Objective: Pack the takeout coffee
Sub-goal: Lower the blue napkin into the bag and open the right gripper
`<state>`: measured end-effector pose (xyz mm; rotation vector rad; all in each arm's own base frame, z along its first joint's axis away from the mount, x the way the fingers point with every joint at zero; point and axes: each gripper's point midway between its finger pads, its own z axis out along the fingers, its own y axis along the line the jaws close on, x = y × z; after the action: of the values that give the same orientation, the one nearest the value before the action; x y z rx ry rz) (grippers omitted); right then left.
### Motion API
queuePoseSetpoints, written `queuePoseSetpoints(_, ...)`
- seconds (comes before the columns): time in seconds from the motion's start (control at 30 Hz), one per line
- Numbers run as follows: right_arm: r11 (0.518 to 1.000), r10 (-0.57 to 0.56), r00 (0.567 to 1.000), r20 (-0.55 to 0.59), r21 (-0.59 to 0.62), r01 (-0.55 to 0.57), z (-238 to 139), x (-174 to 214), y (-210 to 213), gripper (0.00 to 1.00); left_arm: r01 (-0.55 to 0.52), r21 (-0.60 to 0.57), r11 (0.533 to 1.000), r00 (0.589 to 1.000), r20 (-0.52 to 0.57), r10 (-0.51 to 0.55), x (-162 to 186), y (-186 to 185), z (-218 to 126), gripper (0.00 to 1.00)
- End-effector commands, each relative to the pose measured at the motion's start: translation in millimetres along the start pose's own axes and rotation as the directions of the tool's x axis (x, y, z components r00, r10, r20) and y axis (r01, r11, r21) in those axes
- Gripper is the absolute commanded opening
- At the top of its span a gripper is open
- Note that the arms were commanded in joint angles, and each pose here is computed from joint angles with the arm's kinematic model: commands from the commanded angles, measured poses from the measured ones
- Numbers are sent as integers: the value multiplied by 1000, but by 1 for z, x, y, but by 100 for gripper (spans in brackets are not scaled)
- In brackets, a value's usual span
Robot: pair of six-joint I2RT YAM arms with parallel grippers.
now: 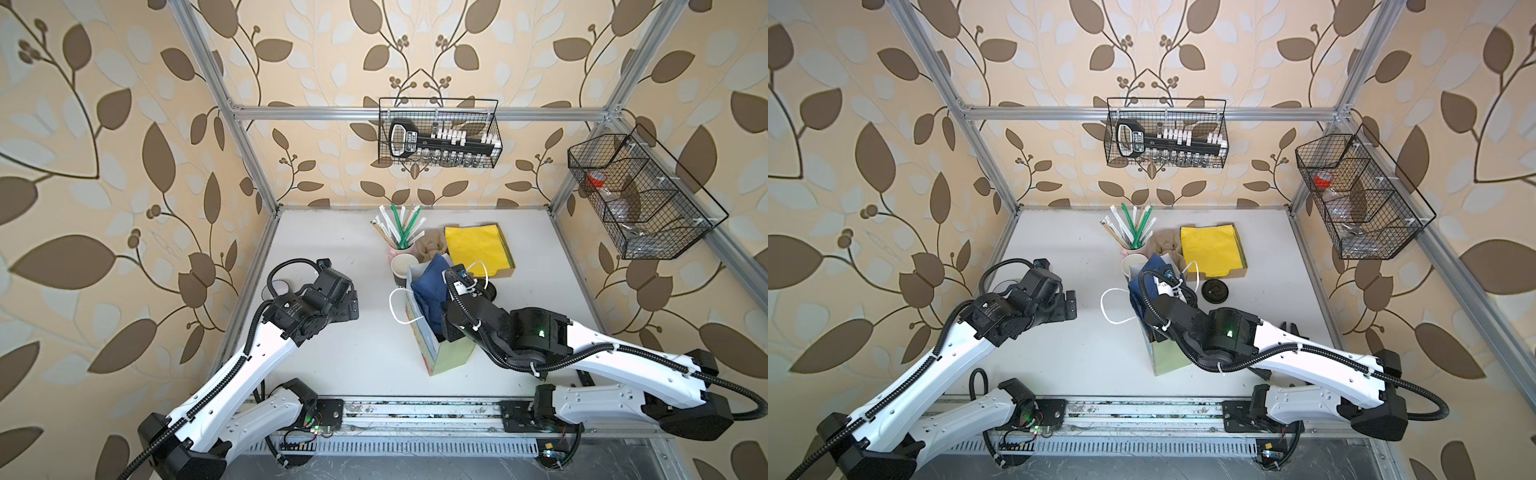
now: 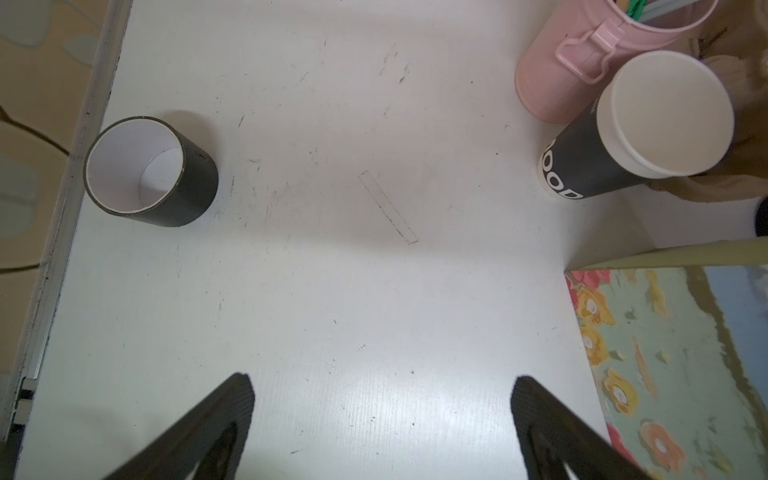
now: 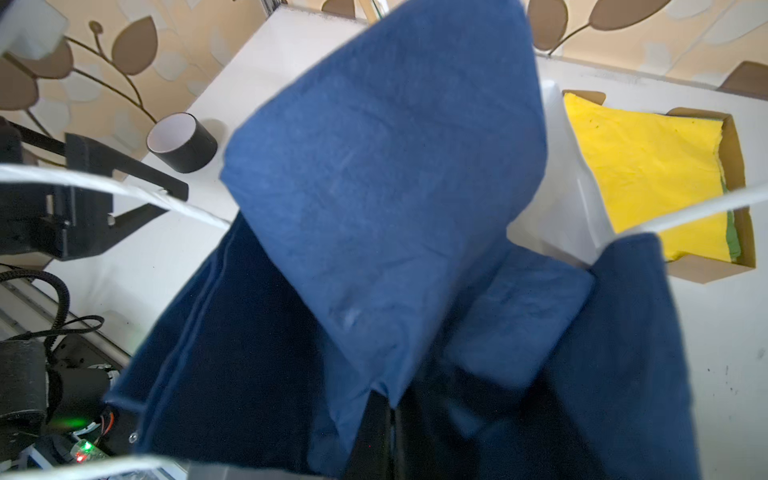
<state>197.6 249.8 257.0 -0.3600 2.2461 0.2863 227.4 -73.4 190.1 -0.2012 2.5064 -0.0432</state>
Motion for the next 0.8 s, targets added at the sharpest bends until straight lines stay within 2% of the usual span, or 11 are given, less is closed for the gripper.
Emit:
queuePoseSetpoints(0.0, 999, 41, 993, -112, 39, -37, 4, 18, -7, 0, 0, -4, 1000, 1000, 7, 0, -5, 2, -2, 99)
queuePoseSetpoints(0.07, 998, 45, 989, -138, 52, -38, 7, 21, -8, 0, -3, -5, 1000, 1000, 1, 3, -4, 1, 0, 99)
queuePoseSetpoints(0.23, 997, 67, 993, -99, 39, -63, -4, -4, -8, 0, -4, -5, 1000, 1000, 0, 4, -4, 1, 0, 99)
queuePoseSetpoints(0.3, 997, 72, 993, -89, 13, -71, -9, -14, -6, 17, -3, -7, 1000, 1000, 3, 3, -4, 1, -1, 99)
queuePoseSetpoints(0.47, 998, 64, 994, -89, -12, -66, -12, -36, -5, 38, -6, -10, 1000, 1000, -3, 6, -4, 1, 1, 99)
queuePoseSetpoints(0.6, 998, 64, 991, -119, -13, -66, -3, -41, -5, 40, -4, -10, 1000, 1000, 2, 4, -5, 2, 0, 99)
queuePoseSetpoints(0.67, 998, 47, 993, -108, -39, -52, 1, -46, 3, 37, -4, -9, 1000, 1000, 3, 4, -5, 1, 0, 99)
queuePoseSetpoints(0.77, 999, 32, 993, -112, -16, -34, 12, -49, 2, 30, -5, -12, 1000, 1000, -1, 5, -4, 2, 0, 99)
